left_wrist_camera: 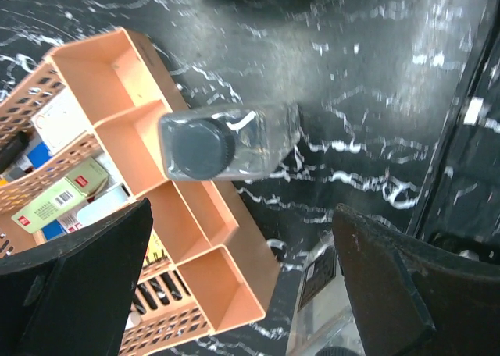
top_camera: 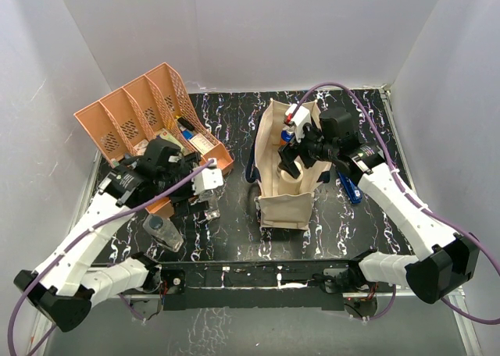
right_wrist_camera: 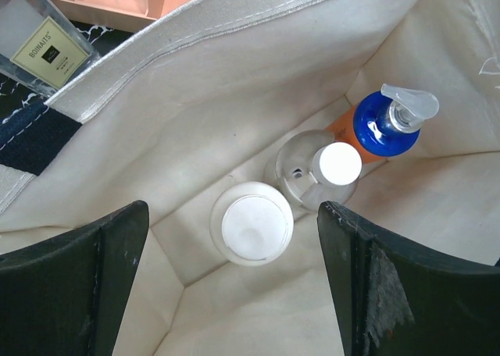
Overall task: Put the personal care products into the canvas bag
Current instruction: Place the care product in the canvas bag, then pick up the care product from the center of the board.
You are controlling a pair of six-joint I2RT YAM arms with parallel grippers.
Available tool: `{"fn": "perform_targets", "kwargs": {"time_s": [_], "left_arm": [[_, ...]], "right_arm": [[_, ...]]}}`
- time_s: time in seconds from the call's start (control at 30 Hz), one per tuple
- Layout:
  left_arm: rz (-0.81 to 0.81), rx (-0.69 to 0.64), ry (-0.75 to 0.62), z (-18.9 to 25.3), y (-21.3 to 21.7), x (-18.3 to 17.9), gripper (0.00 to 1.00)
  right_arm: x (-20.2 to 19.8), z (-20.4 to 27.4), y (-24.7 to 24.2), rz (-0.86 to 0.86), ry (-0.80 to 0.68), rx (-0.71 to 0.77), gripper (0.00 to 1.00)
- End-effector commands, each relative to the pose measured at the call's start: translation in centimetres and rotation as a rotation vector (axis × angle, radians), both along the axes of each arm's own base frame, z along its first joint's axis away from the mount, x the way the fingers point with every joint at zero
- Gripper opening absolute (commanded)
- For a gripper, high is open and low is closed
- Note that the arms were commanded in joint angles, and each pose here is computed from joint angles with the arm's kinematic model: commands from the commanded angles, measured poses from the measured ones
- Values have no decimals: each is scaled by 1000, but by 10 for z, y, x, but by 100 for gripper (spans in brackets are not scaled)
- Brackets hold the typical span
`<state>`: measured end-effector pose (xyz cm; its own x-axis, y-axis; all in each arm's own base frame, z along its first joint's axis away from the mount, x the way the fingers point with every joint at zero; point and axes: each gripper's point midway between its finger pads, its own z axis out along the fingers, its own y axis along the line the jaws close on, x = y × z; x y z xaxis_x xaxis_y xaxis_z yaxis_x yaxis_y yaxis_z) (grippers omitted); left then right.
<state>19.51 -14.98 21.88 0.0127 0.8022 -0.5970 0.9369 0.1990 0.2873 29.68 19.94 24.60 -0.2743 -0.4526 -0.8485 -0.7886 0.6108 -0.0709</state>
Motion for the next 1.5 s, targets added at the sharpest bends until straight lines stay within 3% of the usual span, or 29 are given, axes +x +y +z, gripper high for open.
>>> {"fn": "perform_targets", "kwargs": {"time_s": [0.0, 0.37, 0.8, 1.1, 1.3, 1.47], "left_arm": [[-116, 198, 6, -18, 23, 0, 97], [-350, 298, -66, -18, 18, 35, 97], [-687, 300, 3, -31, -8, 36, 97], [-823, 310, 80, -55, -13, 20, 96], [-806, 296, 102, -64, -27, 19, 91], [-782, 322, 162, -71, -27, 17, 76]], "right_arm": [[5, 31, 1, -18, -69, 44, 92], [10, 36, 1, -27, -81, 43, 92], [12, 33, 1, -35, -82, 49, 93], [15, 37, -6, -62, -98, 44, 93], [15, 36, -13, -83, -91, 45, 93], [16, 35, -15, -94, -86, 48, 93]]}}
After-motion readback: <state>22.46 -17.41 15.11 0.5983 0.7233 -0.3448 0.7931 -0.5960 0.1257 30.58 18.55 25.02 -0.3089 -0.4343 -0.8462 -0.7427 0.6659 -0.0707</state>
